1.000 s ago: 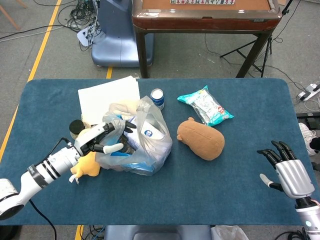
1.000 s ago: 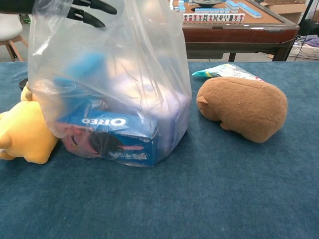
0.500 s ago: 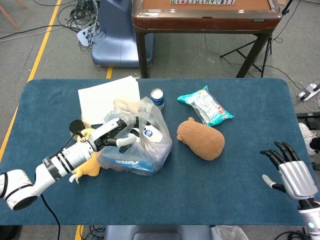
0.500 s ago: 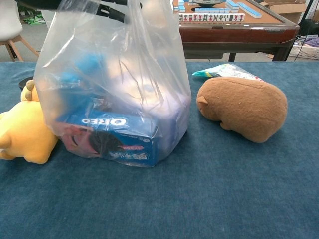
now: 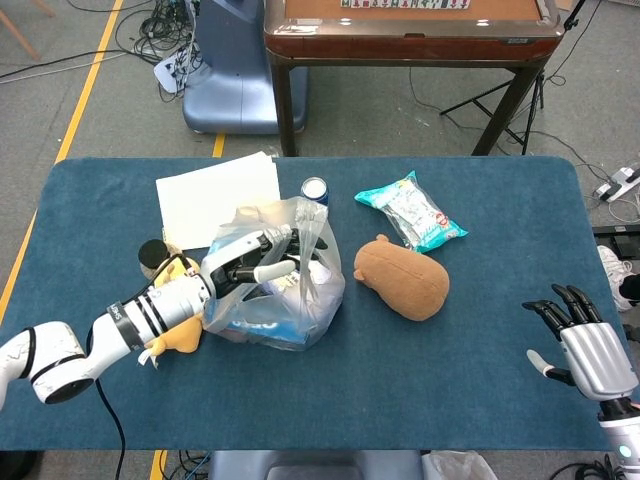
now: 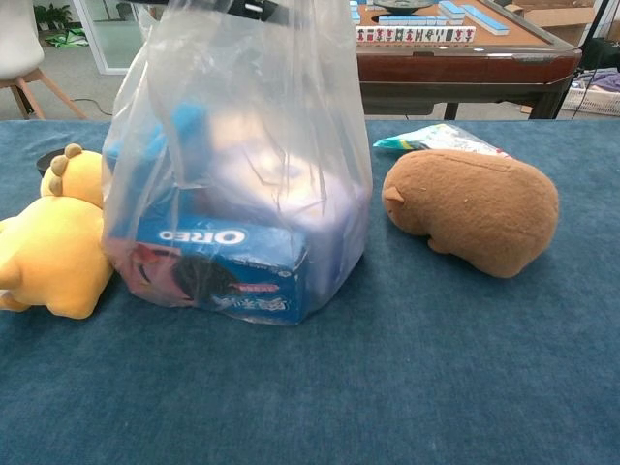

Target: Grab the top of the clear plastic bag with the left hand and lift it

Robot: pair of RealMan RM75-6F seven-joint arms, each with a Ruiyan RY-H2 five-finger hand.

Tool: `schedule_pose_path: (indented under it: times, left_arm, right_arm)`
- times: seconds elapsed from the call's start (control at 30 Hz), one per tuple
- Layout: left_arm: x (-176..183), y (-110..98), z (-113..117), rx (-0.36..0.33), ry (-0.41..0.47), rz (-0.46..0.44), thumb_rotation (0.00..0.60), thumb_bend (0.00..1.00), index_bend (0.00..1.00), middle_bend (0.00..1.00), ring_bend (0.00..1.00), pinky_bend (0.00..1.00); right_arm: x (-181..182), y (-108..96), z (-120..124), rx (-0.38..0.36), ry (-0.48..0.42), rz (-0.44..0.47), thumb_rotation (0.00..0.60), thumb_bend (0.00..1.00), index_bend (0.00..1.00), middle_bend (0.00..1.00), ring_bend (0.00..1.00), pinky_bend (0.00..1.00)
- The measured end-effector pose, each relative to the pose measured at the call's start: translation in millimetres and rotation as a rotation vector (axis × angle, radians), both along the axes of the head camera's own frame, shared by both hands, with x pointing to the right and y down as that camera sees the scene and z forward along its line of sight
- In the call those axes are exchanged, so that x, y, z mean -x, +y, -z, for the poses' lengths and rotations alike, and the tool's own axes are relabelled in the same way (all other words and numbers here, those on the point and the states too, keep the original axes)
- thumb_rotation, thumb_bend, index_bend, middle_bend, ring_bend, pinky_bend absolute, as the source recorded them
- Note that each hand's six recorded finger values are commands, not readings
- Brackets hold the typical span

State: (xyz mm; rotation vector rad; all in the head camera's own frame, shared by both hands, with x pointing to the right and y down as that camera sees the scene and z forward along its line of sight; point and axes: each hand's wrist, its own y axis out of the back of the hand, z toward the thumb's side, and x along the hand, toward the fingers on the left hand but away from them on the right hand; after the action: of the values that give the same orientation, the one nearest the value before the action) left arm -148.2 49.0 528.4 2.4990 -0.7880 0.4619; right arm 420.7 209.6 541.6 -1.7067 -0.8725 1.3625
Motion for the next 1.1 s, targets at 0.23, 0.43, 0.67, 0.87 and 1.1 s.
schedule_pose_path:
  times: [0.23, 0.43, 0.67, 0.87, 1.1]
  left_arm:
    - [-11, -9, -1, 0.038, 0.031, 0.028, 0.338, 0.19, 0.23, 0.18, 0.19, 0.19]
    - [-18, -7, 2, 0.141, 0.085, 0.069, 0.338, 0.19, 0.24, 0.19, 0.19, 0.19]
    - [-27, -4, 9, 0.250, 0.133, 0.082, 0.524, 0.19, 0.27, 0.22, 0.23, 0.34]
    - [-31, -2, 12, 0.296, 0.152, 0.079, 0.600, 0.19, 0.33, 0.36, 0.41, 0.61]
    - [-27, -2, 16, 0.314, 0.126, 0.072, 0.600, 0.19, 0.37, 0.41, 0.44, 0.73]
  right_arm:
    - [-1, 0, -1, 0.004, 0.001, -0.003, 0.600, 0.24, 0.26, 0.30, 0.08, 0.10]
    - [0, -1, -1, 0.003, 0.002, -0.002, 0.600, 0.24, 0.26, 0.30, 0.08, 0.10]
    - [-2, -1, -2, 0.005, 0.004, -0.007, 0.600, 0.24, 0.26, 0.30, 0.08, 0.10]
    - [-2, -2, -3, 0.007, 0.002, -0.009, 0.600, 0.24, 0.26, 0.30, 0.08, 0.10]
    - [-2, -3, -5, 0.009, -0.001, -0.008, 0.600, 0.24, 0.26, 0.30, 0.08, 0.10]
